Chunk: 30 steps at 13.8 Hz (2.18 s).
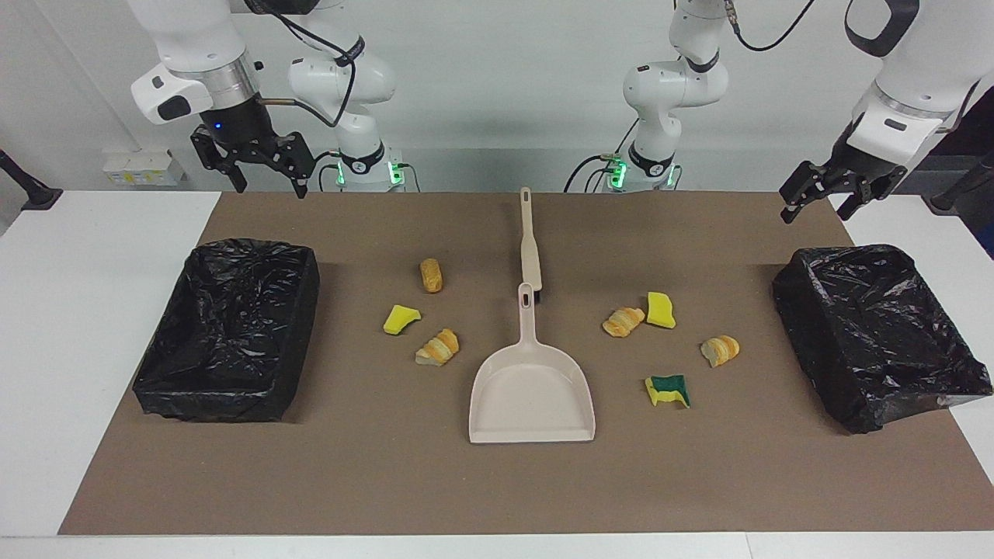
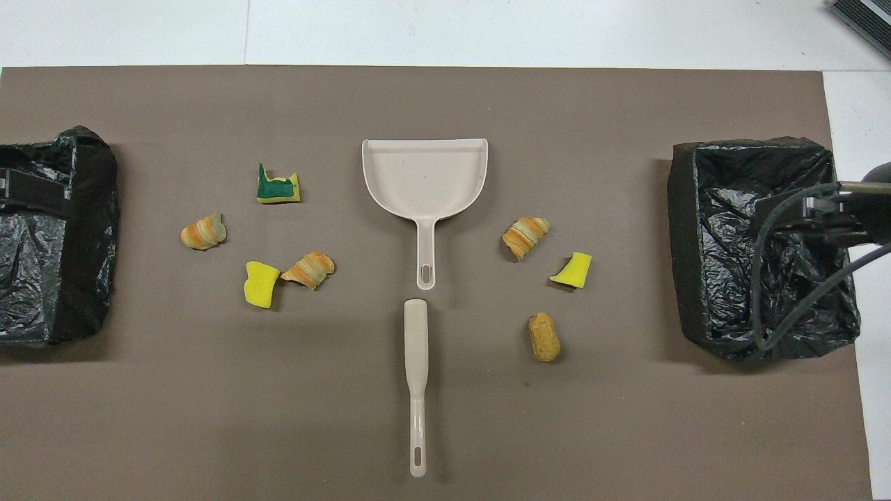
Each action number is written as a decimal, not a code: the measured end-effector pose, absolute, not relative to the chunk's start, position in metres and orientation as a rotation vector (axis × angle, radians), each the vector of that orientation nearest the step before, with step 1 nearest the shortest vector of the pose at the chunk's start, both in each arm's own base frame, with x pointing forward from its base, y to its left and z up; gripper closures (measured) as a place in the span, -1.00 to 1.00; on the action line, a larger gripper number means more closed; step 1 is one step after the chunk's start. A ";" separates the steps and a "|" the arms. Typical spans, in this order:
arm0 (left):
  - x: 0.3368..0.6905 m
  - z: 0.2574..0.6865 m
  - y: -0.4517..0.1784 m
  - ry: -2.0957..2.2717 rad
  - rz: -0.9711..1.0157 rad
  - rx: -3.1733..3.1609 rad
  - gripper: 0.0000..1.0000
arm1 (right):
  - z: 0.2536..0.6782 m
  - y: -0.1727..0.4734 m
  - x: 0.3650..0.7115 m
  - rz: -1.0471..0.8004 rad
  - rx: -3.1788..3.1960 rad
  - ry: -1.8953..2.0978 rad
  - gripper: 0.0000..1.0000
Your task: Sweep and dump trash in bin
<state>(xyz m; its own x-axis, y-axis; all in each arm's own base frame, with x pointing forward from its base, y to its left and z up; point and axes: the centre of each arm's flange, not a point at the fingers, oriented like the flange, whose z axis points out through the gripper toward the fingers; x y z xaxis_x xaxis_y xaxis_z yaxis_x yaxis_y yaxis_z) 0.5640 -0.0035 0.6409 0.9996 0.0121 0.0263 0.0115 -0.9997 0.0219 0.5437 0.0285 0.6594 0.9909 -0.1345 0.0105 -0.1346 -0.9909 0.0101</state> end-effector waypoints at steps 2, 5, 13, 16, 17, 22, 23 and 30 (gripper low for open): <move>0.563 0.638 -0.009 0.002 0.027 3.119 -1.00 | 0.659 0.028 0.544 0.015 3.124 -0.211 -1.00; 0.562 0.635 -0.014 -0.013 0.010 3.119 -1.00 | 0.659 0.028 0.544 0.015 3.124 -0.211 -1.00; 0.545 0.599 -0.042 -0.065 -0.118 3.034 -1.00 | 0.659 0.028 0.544 0.013 3.123 -0.211 -1.00; 0.520 0.564 -0.127 -0.204 -0.122 3.035 -1.00 | 0.659 0.022 0.544 0.009 3.122 -0.228 -1.00; 0.507 0.553 -0.154 -0.191 -0.132 3.042 -1.00 | 0.659 0.020 0.544 0.009 3.121 -0.236 -1.00; 0.453 0.491 -0.249 -0.212 -0.141 3.062 -1.00 | 0.658 0.019 0.544 0.007 3.121 -0.237 -1.00; 0.443 0.472 -0.262 -0.197 -0.138 3.067 -1.00 | 0.658 0.021 0.544 0.008 3.122 -0.231 -1.00; 0.341 0.357 -0.343 -0.241 -0.026 3.049 -1.00 | 0.644 0.056 0.569 0.051 3.134 -0.143 -1.00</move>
